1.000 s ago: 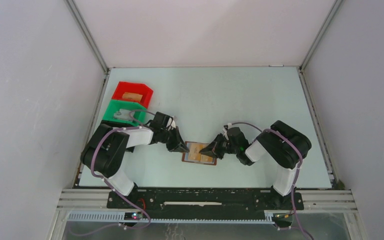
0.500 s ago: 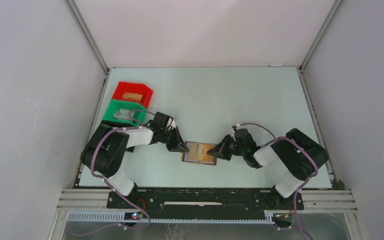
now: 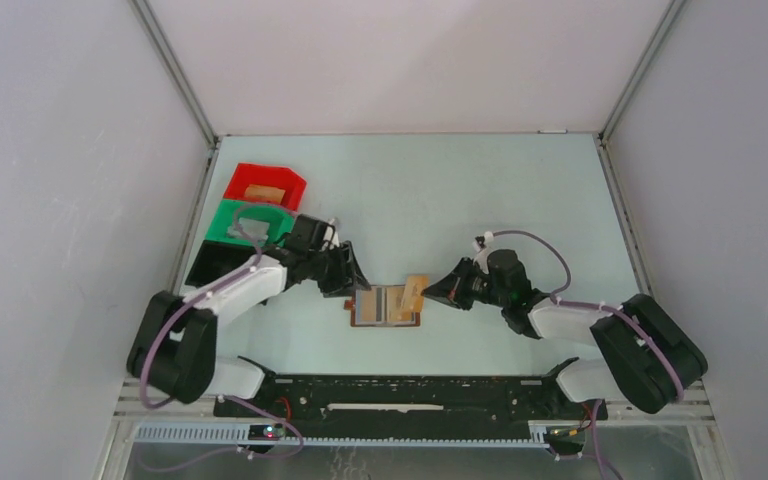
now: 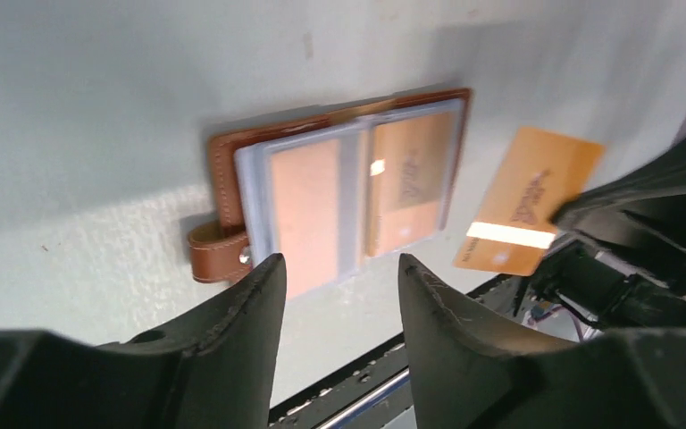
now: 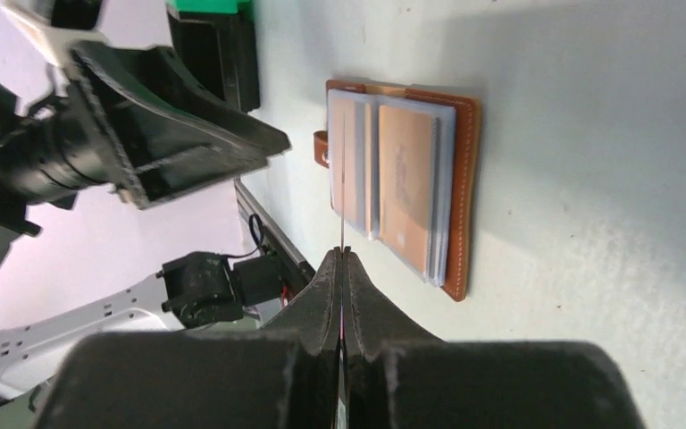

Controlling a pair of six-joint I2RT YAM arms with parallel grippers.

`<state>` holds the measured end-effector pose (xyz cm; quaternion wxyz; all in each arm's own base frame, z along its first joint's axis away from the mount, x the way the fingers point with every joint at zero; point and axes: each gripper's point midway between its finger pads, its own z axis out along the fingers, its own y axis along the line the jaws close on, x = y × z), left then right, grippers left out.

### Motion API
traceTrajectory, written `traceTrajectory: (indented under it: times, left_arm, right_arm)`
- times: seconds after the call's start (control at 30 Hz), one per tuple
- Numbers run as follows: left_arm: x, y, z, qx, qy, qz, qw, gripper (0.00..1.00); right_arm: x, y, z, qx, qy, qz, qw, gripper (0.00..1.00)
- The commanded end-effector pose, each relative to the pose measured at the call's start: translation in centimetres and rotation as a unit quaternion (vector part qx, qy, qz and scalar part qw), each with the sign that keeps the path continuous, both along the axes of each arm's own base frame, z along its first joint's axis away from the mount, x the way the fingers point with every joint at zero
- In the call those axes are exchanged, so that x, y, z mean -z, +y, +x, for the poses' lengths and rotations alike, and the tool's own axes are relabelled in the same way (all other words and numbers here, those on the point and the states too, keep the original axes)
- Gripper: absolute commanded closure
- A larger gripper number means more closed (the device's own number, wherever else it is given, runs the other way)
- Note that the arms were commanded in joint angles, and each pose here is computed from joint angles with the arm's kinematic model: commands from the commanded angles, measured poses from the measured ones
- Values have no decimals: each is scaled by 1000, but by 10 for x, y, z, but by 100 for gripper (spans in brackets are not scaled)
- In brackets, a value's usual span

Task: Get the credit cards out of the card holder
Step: Place the credit card in the storage box.

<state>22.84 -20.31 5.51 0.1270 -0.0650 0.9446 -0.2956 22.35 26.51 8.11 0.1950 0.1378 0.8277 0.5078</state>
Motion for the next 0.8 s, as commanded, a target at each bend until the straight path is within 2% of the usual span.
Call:
traceTrajectory:
  times: [0.0,0.07,0.23,0.33,0.57,0.77]
  left_arm:
    - [-57,-3,13,17,-74,-17,997,44]
    - [-69,-11,8,33,-75,-49,995,42]
    - [-91,-35,-9,91,-74,-142,983,28]
    - [-93,-41,-18,115,-65,-172,976,27]
    - [-108,-54,-30,143,-64,-242,958,31]
    - [-127,-59,-32,153,-77,-280,945,42]
  right_arm:
    - [-19,3,-5,-33,-42,14,999,100]
    - [-27,6,-5,-38,-54,25,998,100]
    - [-55,12,-8,-52,-84,64,993,100]
    - [-71,16,-9,-59,-99,91,989,100]
    - [-105,28,-11,-80,-123,151,978,100]
    - [-119,41,-12,-96,-126,183,970,100]
